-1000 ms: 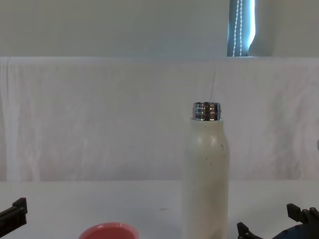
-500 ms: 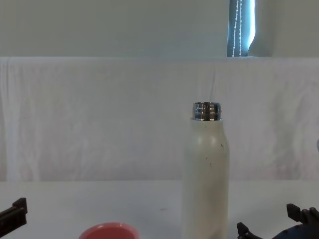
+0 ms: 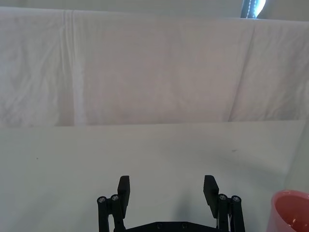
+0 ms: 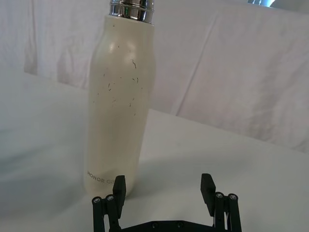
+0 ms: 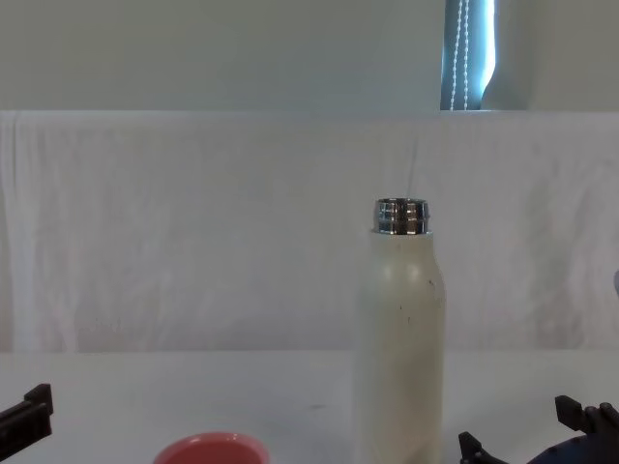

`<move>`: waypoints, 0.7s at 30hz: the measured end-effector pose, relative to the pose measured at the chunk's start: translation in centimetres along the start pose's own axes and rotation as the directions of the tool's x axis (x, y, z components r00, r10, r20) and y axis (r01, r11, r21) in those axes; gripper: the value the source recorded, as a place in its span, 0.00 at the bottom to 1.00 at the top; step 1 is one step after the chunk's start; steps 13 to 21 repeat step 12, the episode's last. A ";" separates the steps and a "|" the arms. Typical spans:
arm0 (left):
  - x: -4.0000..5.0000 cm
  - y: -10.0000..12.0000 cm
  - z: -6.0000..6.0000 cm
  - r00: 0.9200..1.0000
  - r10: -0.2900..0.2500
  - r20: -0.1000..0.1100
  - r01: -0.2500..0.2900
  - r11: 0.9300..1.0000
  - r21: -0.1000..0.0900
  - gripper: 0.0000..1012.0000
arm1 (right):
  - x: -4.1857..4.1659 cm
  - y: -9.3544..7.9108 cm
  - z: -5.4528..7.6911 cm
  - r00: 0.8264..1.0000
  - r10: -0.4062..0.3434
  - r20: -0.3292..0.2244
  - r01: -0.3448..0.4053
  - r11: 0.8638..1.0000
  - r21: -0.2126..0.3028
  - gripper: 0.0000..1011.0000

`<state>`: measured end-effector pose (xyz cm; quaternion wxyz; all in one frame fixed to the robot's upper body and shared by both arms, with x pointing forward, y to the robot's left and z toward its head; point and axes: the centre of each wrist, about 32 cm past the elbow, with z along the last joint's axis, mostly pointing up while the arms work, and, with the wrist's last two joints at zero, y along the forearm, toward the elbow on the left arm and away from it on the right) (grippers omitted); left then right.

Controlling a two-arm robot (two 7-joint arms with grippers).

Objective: Grasp the thermos with one hand and pour water into the cup lid.

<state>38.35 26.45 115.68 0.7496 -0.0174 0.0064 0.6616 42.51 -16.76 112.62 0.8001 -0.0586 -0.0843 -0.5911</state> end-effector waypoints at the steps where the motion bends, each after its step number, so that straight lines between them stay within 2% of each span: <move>1: 0.00 0.0 0.0 1.000 0.000 0.000 0.000 1.000 0.000 0.99 | -0.01 0.0 0.0 1.000 0.000 0.000 0.000 1.000 0.000 0.99; 21: 0.00 0.0 0.0 1.000 0.000 0.000 0.000 1.000 0.000 0.99 | -0.01 0.0 0.0 1.000 0.000 0.000 0.000 1.000 0.000 0.99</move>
